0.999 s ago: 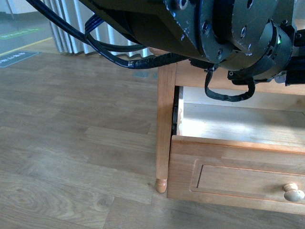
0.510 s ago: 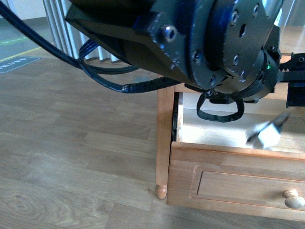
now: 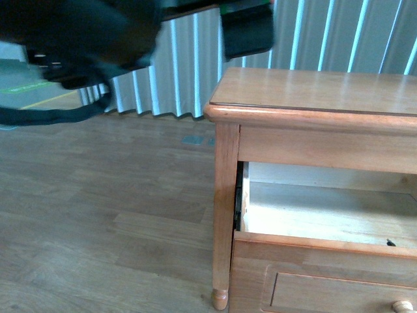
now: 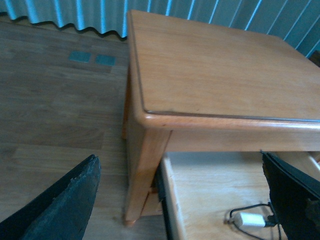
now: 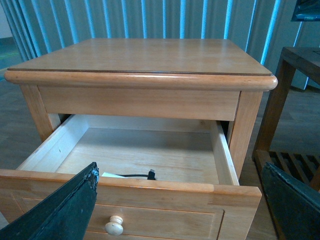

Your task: Put charger into drawer

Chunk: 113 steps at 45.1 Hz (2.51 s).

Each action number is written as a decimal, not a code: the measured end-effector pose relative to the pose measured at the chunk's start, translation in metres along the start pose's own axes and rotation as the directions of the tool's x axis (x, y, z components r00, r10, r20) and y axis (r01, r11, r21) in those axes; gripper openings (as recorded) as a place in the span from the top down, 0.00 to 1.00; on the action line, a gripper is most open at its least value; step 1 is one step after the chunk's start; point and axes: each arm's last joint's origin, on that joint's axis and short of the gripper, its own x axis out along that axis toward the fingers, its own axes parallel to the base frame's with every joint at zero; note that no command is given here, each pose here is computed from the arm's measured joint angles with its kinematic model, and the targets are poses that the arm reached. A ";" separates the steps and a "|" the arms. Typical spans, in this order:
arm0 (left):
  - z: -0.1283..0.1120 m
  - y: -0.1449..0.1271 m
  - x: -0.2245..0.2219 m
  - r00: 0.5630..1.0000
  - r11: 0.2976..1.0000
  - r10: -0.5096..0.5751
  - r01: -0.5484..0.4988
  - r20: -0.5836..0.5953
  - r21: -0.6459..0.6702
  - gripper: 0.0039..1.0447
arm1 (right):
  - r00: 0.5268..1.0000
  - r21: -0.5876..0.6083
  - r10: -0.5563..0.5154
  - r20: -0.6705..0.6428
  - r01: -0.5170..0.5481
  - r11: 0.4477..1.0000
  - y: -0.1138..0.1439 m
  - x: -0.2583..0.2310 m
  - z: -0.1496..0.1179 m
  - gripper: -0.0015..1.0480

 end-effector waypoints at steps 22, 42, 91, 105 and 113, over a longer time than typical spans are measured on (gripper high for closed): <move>-0.019 0.090 -0.143 0.940 0.938 0.332 -0.321 0.079 -0.127 0.06 | 1.000 0.000 0.000 0.000 0.000 1.000 0.000 0.000 0.000 0.08; -0.055 0.112 -0.165 0.943 0.954 0.263 -0.286 0.203 0.092 0.47 | 1.000 0.000 0.000 0.000 0.000 1.000 0.000 0.000 0.000 0.08; -0.123 0.133 -0.193 0.941 0.944 0.267 -0.298 0.206 0.138 0.96 | 1.000 0.000 0.000 0.000 0.000 1.000 0.000 0.000 0.000 0.08; -0.123 0.132 -0.194 0.941 0.945 0.266 -0.298 0.210 0.138 0.94 | 0.999 -0.030 -0.037 0.019 0.037 0.999 0.000 0.000 0.000 0.08; -0.123 0.132 -0.194 0.941 0.944 0.266 -0.298 0.210 0.138 0.65 | 0.986 -0.251 -0.168 -0.009 0.161 0.955 0.003 0.007 -0.004 0.08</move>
